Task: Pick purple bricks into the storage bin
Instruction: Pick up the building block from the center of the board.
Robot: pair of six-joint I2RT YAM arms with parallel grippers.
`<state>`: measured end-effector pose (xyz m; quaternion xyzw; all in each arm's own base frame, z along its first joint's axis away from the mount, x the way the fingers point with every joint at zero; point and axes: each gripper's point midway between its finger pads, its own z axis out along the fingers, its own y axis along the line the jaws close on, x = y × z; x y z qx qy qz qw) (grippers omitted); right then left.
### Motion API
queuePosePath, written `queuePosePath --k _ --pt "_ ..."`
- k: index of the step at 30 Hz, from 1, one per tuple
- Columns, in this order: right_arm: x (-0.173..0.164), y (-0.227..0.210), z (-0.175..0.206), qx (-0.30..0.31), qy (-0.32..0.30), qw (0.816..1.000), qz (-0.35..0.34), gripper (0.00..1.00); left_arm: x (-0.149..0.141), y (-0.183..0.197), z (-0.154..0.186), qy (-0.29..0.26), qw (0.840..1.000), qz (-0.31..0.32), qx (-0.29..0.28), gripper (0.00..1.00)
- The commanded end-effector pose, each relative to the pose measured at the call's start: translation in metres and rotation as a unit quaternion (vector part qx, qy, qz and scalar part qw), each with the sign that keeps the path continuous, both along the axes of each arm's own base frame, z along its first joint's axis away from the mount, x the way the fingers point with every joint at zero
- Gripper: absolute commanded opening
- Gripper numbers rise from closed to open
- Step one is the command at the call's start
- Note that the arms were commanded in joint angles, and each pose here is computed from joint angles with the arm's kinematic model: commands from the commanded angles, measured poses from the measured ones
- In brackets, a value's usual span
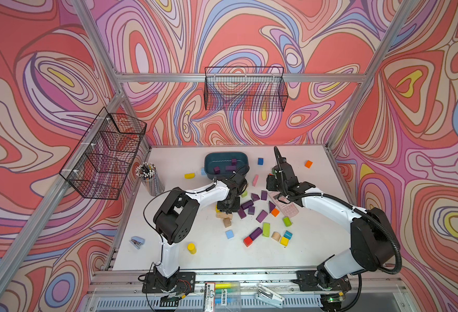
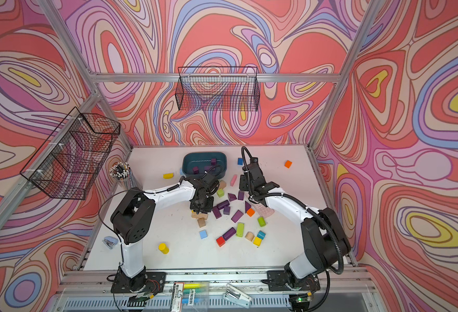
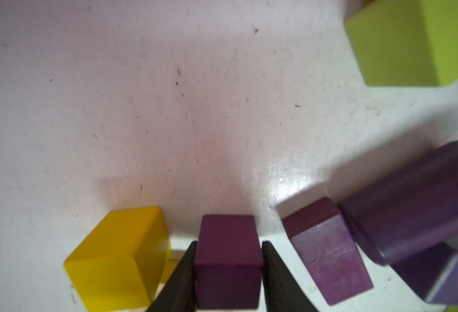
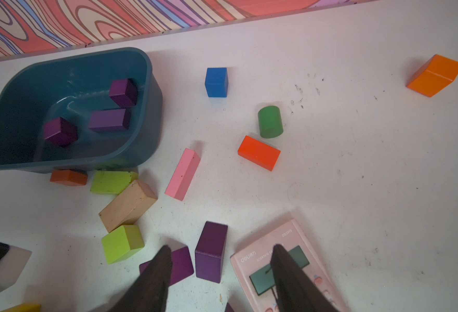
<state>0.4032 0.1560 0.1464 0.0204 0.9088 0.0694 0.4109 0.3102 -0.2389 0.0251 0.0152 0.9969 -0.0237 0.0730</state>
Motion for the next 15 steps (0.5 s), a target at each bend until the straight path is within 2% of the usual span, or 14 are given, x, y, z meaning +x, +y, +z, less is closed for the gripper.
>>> queuePosePath --k 1,11,15 --pt "-0.004 -0.006 0.009 0.001 -0.009 1.0 -0.005 0.61 0.007 0.001 -0.005 0.0 1.0 -0.003 0.005 0.35" --pt "-0.009 -0.011 0.011 -0.003 -0.012 1.0 -0.011 0.61 0.015 0.002 -0.002 -0.009 1.0 -0.012 0.005 0.23" --pt "-0.01 -0.013 0.011 -0.006 -0.013 1.0 -0.013 0.61 0.021 0.002 0.007 -0.023 1.0 -0.015 0.006 0.22"
